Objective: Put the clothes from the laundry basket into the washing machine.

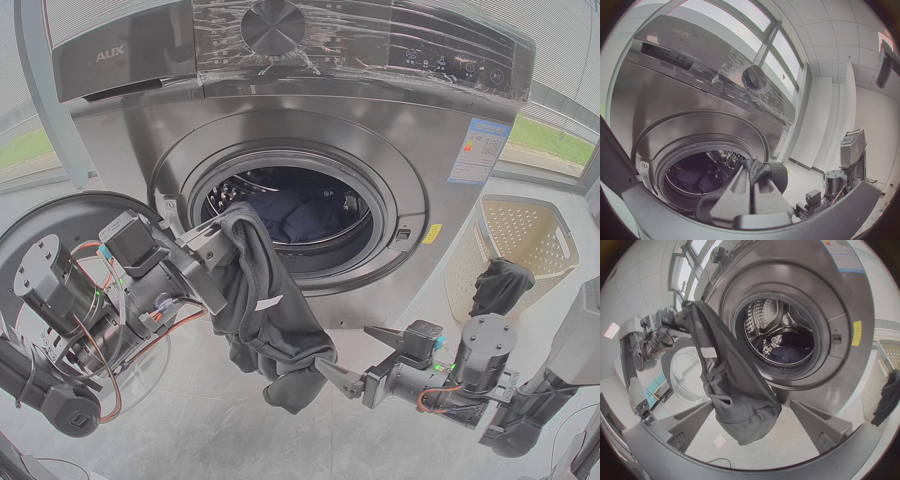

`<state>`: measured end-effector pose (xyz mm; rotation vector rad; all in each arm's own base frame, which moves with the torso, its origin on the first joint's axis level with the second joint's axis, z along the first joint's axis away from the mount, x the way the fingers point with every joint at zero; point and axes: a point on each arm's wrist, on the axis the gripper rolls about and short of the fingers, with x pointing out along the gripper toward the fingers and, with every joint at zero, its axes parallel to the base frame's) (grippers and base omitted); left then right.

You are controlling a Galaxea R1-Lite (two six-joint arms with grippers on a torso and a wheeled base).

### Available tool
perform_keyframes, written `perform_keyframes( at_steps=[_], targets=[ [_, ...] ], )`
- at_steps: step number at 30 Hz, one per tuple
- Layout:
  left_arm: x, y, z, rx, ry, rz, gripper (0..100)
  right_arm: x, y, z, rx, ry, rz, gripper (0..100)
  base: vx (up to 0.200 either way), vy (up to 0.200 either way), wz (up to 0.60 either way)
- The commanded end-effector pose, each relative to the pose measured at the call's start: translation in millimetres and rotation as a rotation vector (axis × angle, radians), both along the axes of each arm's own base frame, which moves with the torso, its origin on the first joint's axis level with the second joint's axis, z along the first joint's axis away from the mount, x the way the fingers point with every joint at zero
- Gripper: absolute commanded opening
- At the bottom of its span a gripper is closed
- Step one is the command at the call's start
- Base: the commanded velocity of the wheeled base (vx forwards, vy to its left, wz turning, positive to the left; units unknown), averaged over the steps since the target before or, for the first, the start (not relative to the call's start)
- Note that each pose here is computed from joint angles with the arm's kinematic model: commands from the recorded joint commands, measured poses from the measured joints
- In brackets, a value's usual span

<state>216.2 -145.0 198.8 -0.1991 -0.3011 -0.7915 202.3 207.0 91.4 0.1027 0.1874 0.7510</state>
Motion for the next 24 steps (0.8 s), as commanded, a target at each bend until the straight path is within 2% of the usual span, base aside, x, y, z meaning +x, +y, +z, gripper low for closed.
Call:
perform_keyframes(
  at_steps=[1,5,9,13,18,24],
  targets=[
    [-1,-1,1,-0.002,-0.002,-0.006,0,15,22,-30,-0.029,0.022,0.015,100,0.0,0.0,0.0],
    [-3,-4,1,-0.003,-0.004,-0.018,0,26,37,-39,-0.007,0.003,0.026,100,0.0,0.0,0.0],
    [-3,-5,2,-0.006,-0.009,-0.021,0,31,47,-57,-0.032,0.017,0.033,100,0.0,0.0,0.0],
    [-2,-3,8,-0.019,-0.028,-0.013,0,24,46,-62,-0.052,0.037,0.042,100,0.0,0.0,0.0],
    [-3,-3,10,-0.024,-0.033,-0.014,0,12,32,-69,-0.099,0.078,0.041,100,0.0,0.0,0.0],
    [-2,-2,10,-0.024,-0.033,-0.012,0,16,29,-53,-0.061,0.044,0.025,100,0.0,0.0,0.0]
  ],
)
